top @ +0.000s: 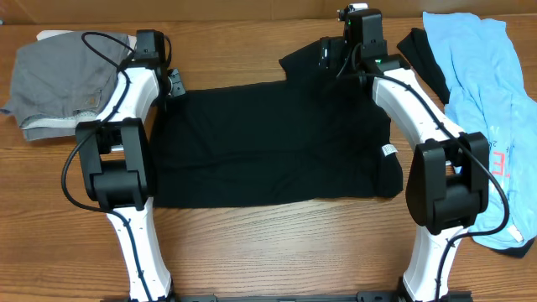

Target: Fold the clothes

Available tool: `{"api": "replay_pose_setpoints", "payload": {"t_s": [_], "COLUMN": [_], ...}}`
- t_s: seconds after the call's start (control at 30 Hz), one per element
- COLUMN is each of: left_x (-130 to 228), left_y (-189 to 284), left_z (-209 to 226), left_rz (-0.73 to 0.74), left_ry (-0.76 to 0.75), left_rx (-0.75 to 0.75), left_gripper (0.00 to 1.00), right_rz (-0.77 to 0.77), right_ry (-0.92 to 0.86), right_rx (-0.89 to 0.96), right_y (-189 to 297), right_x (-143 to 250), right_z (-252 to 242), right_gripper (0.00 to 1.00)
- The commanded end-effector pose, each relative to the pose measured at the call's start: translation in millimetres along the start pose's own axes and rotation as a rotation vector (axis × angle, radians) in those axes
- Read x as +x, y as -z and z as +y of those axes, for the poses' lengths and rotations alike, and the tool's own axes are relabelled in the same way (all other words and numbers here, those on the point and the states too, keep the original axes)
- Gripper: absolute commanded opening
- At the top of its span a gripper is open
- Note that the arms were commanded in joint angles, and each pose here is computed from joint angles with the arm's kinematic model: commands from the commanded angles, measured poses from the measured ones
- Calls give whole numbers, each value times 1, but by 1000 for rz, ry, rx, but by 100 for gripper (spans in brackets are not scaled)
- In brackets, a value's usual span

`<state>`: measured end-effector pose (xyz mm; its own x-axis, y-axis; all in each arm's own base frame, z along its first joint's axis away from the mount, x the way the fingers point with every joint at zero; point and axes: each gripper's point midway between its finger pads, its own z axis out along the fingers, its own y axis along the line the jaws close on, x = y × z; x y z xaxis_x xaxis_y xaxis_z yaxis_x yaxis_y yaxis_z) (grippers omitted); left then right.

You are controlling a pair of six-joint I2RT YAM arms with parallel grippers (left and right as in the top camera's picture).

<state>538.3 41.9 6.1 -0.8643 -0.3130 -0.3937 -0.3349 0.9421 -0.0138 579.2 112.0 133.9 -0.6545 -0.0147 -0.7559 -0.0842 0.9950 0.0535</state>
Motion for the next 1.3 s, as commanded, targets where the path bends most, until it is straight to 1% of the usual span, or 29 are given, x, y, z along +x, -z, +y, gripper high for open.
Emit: {"api": "replay_pose_setpoints", "payload": {"t_s": [0.0,0.23,0.43,0.47,0.6,0.8,0.9,1.1,1.27], "left_x": [22,1,-11,-11,-7,-3,-3,-2,3], "left_y": [-13,42,79,81,83,84,84,85,85], "left_z": [-1,2,-4,-5,-13,-21,-21,-21,-19], "left_rz": [82,81,70,71,87,89,90,96,116], "left_ry": [-22,8,6,5,-7,-26,-26,-27,-29], "left_rx": [-24,-21,-4,-2,14,16,16,14,7], "left_gripper": [4,4,4,4,4,4,4,4,4], "right_rz": [-40,-26,93,111,186,346,393,420,574], "right_ry": [-16,-22,-46,-48,-58,-78,-80,-137,-244], "right_rx": [18,5,-14,-17,-10,6,10,28,76], "right_y": [3,-2,0,2,-1,-30,-40,-39,-22], "right_x": [-14,-11,13,15,27,82,101,109,144], "right_z": [-12,-27,-39,-40,-47,-56,-57,-58,-60], "right_gripper": [88,88,88,90,90,87,86,86,86]}}
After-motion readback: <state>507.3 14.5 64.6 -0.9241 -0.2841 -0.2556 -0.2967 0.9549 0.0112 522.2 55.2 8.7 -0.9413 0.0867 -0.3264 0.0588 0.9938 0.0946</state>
